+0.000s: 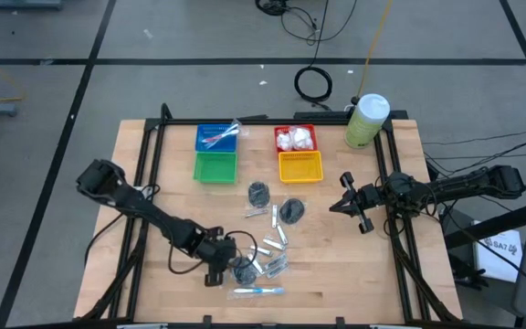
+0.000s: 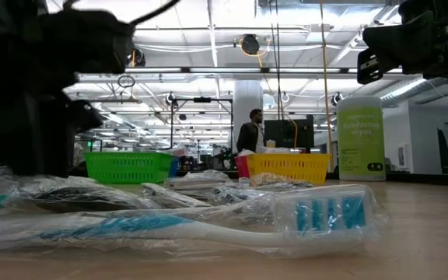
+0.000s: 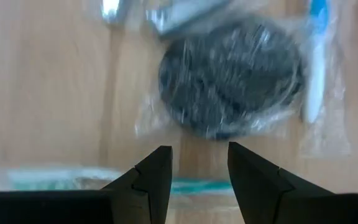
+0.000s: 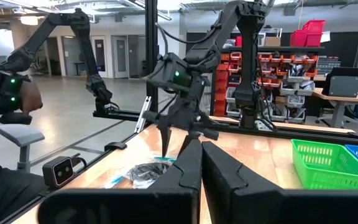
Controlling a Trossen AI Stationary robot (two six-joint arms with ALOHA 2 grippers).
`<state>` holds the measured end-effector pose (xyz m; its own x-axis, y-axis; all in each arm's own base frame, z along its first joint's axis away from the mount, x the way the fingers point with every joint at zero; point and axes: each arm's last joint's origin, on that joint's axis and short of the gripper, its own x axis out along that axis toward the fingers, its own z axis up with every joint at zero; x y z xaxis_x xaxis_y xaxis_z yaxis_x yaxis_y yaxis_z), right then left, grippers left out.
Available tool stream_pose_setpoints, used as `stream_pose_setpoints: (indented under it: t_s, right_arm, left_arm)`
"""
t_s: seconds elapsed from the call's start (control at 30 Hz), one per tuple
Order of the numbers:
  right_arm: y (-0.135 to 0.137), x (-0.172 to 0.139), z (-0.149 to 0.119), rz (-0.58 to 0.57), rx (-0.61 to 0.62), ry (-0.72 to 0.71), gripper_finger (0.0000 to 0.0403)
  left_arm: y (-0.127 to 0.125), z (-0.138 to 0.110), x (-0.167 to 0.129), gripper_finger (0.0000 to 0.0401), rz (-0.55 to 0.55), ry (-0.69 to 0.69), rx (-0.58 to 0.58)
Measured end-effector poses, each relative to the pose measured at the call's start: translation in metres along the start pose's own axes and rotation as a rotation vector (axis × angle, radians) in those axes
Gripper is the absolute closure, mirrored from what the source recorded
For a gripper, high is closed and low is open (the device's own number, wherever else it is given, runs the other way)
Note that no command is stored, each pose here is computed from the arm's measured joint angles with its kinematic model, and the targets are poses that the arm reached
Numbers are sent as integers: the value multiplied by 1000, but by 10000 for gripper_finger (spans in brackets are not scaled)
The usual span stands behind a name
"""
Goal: Pick & Place Travel size toiletries
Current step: Put the green toothbrush into the blue bin
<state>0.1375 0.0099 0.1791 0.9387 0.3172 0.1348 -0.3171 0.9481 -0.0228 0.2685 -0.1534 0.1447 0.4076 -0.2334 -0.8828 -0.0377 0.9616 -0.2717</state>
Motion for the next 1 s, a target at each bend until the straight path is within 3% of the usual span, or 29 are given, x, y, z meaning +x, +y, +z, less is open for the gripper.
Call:
stream_pose_setpoints:
  t_s: [0.23, 0.47, 0.67, 0.9, 1.0]
  right_arm:
    - [0, 0, 0, 0, 0, 0, 403]
    - [0, 0, 0, 0, 0, 0, 403]
    - [0, 0, 0, 0, 0, 0, 403]
    - [0, 0, 0, 0, 0, 0, 403]
    - [0, 0, 0, 1, 0, 0, 403]
  left_arm:
    - [7, -19, -4, 249, -11, 262, -117]
    - [28, -33, -29, 249, 192, 428, -248]
    - [40, -32, -53, 249, 278, 419, -451]
    - [49, -30, -66, 249, 432, 272, -811]
    - [50, -28, -66, 249, 462, 230, -871]
